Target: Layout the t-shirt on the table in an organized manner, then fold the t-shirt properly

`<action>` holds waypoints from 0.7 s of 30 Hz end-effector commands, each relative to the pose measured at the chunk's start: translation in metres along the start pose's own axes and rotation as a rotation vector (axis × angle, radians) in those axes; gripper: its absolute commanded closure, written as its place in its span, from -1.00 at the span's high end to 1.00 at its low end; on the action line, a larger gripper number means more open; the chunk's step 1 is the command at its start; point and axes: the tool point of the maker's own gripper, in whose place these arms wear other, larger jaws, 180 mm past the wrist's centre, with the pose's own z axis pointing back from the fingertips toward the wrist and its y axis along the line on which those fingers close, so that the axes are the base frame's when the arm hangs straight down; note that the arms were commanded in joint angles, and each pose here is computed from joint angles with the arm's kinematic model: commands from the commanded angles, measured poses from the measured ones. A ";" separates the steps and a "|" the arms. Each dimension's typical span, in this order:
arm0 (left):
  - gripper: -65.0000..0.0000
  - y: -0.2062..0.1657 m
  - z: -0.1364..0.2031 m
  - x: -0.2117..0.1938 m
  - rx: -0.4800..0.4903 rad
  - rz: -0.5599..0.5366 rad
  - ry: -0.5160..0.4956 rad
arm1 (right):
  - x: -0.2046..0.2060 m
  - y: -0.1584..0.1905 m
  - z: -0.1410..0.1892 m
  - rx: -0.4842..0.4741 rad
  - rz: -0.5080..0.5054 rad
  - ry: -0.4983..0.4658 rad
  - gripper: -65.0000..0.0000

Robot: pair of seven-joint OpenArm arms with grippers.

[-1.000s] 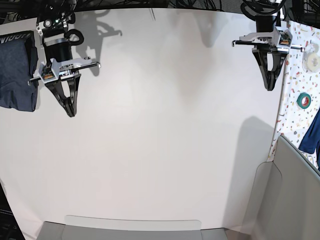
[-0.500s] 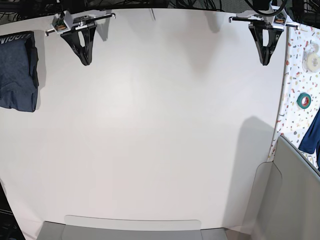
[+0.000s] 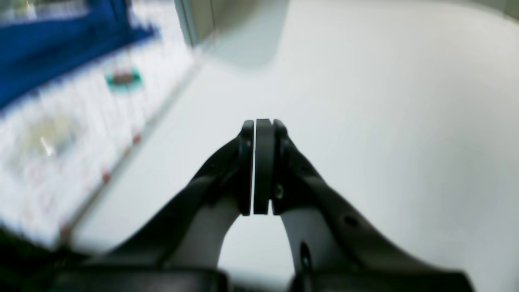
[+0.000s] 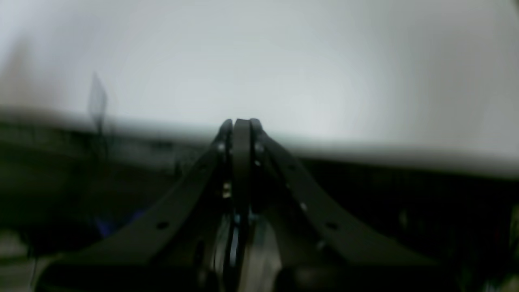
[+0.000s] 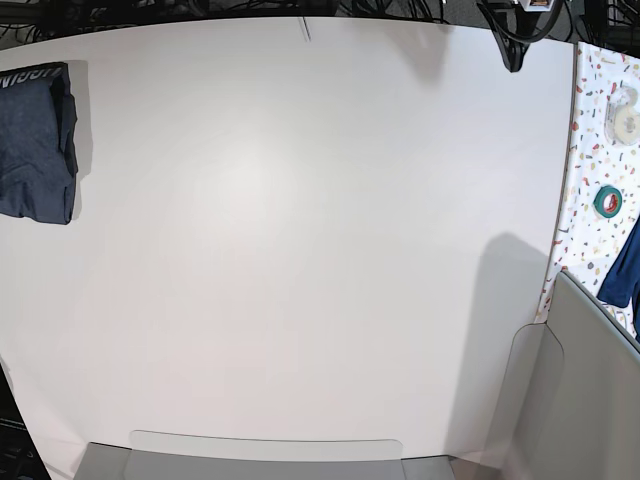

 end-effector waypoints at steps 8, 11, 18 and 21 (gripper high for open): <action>-1.00 0.039 0.065 -0.103 0.206 0.171 0.262 | -0.090 -0.024 0.017 -0.020 -0.076 0.212 -1.00; -1.00 0.049 0.080 -0.144 0.300 0.261 0.335 | -0.131 -0.031 0.014 -0.019 -0.118 0.306 -1.00; -1.00 0.066 0.085 -0.216 0.372 0.284 0.454 | -0.205 -0.030 -0.007 -0.017 -0.231 0.478 -1.00; -1.00 0.059 0.088 -0.240 0.396 0.307 0.498 | -0.217 -0.034 -0.022 -0.030 -0.267 0.505 -1.00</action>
